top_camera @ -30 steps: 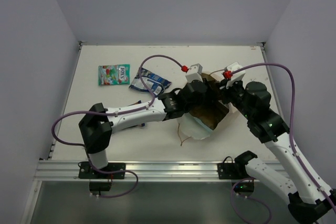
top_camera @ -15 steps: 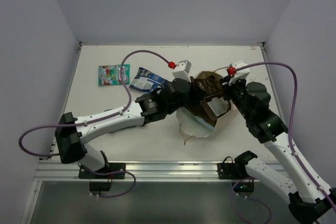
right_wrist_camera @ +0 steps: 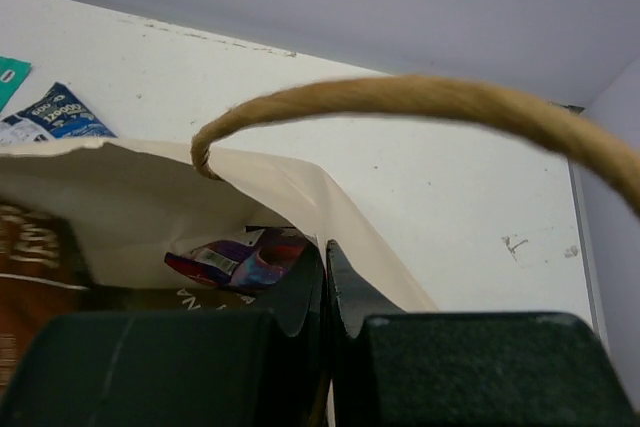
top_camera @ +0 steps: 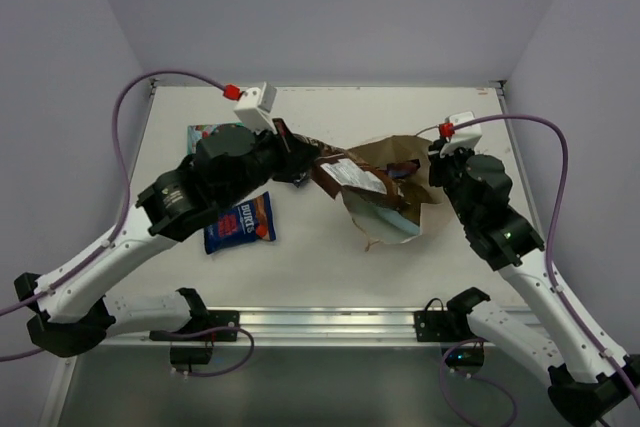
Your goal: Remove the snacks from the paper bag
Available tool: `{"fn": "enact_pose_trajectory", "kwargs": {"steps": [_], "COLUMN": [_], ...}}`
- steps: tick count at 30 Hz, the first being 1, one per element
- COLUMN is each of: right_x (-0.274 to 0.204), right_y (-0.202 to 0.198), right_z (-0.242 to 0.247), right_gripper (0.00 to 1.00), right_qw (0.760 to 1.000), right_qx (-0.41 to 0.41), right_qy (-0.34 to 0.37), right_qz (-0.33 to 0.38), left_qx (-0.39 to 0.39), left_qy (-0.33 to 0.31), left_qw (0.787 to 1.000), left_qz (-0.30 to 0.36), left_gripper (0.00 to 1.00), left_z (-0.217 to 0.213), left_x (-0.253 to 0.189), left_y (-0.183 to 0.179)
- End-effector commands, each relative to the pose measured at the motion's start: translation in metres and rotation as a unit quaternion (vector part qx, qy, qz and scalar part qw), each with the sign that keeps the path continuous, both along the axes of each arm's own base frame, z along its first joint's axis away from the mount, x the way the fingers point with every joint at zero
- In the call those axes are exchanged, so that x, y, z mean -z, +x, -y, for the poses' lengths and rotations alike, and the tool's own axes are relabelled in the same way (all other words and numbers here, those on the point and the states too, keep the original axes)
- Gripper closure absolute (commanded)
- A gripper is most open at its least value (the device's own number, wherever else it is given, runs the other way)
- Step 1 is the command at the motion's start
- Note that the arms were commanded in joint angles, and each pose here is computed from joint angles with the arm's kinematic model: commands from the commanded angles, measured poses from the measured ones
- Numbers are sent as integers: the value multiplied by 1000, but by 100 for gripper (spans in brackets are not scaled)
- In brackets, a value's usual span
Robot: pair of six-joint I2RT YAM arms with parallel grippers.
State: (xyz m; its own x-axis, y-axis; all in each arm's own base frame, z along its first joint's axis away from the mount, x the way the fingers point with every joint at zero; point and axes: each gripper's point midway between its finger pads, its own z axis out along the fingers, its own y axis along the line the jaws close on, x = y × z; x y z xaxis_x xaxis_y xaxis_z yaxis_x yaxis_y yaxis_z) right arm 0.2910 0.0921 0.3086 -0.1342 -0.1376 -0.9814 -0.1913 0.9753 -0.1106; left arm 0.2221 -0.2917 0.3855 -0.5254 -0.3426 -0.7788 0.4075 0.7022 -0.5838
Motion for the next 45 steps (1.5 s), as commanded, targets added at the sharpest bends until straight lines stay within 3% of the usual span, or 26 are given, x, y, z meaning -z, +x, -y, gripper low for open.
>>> {"fn": "enact_pose_trajectory", "kwargs": {"steps": [1,9,19,25,29,33,37,42,45], "right_x": [9,6,13,7,3,1,2,6,8], "right_y": [3,1,2,-4,-9,-13,-14,-12,-10], "right_z": [15,17,12,10,6,1,-2,-6,-9], "right_gripper": [100,100,100,100,100,100,100,100,100], "right_qw": [999,999,999,1000,1000,1000,1000,999,999], "right_qx": [40,40,30,17,2,-15,-24,-32,-37], "right_qy": [-5,-6,-6,1,9,15,17,18,17], "right_qz": [-7,-4,-14,-8,-7,-6,-7,-12,-14], "left_qx": [-72,-202,-191,-230,-232,-220,-228,-199,-178], "left_qy": [36,95,30,104,144,139,129,81,73], "left_qw": [996,971,969,958,955,961,961,969,976], "left_qz": [47,82,155,137,115,97,91,122,106], "left_gripper": [100,100,100,100,100,100,100,100,100], "left_z": [-66,-138,-144,-132,-119,-115,-119,-119,-115], "left_x": [-41,-73,-151,-115,-69,-35,-10,-21,9], "left_y": [10,20,10,45,88,138,215,290,332]}}
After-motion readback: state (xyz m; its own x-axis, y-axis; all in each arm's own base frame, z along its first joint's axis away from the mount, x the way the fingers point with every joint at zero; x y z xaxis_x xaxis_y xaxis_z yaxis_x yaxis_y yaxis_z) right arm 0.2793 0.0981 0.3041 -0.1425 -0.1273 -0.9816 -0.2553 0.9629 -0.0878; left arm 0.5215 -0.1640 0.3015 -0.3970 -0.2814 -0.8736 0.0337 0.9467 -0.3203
